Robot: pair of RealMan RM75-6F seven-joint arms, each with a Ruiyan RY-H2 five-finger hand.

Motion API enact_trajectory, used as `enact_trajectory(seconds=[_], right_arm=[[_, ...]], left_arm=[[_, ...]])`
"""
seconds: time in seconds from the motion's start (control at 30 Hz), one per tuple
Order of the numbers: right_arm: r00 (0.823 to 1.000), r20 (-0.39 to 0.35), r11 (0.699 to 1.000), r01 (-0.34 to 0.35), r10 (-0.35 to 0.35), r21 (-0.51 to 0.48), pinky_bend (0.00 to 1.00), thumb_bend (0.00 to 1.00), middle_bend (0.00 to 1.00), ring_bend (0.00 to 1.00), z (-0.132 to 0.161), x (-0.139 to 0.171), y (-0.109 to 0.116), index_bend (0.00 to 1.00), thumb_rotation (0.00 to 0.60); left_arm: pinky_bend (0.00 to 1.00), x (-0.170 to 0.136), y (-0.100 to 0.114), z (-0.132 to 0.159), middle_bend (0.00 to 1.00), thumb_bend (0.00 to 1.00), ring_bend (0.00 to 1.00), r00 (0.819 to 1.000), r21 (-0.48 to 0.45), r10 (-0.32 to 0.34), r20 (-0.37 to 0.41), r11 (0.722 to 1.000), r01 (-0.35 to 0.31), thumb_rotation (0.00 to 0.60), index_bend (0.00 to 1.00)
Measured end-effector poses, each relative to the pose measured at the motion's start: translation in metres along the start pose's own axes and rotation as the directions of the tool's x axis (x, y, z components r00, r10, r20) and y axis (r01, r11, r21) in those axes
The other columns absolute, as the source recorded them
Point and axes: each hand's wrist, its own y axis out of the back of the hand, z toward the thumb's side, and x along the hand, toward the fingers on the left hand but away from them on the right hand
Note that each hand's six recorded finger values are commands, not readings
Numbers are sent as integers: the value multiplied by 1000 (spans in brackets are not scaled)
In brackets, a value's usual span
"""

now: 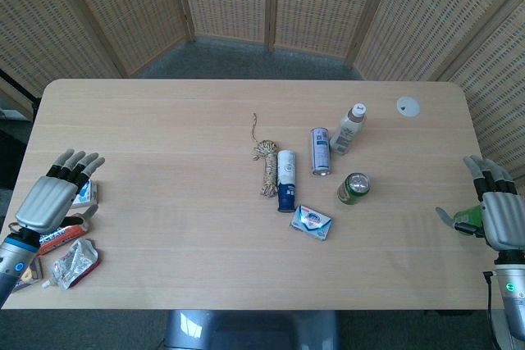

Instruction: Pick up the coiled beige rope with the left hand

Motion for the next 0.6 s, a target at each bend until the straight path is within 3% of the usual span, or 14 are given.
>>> enact_trajectory(seconds=[0.37, 0.6], right_arm=[[1000, -9, 1000, 3, -3, -12, 0, 245, 26, 0, 3, 4, 1, 0, 324], [1000, -4, 1000, -4, 4, -27, 0, 246, 26, 0, 3, 6, -2, 0, 323]], left_arm=[[0, 6, -7, 3, 70, 369, 0, 999, -20, -29, 16, 999, 29, 540, 94], [0, 29, -7, 22, 54, 369, 0, 993, -13, -67, 94, 998, 68, 541, 106]])
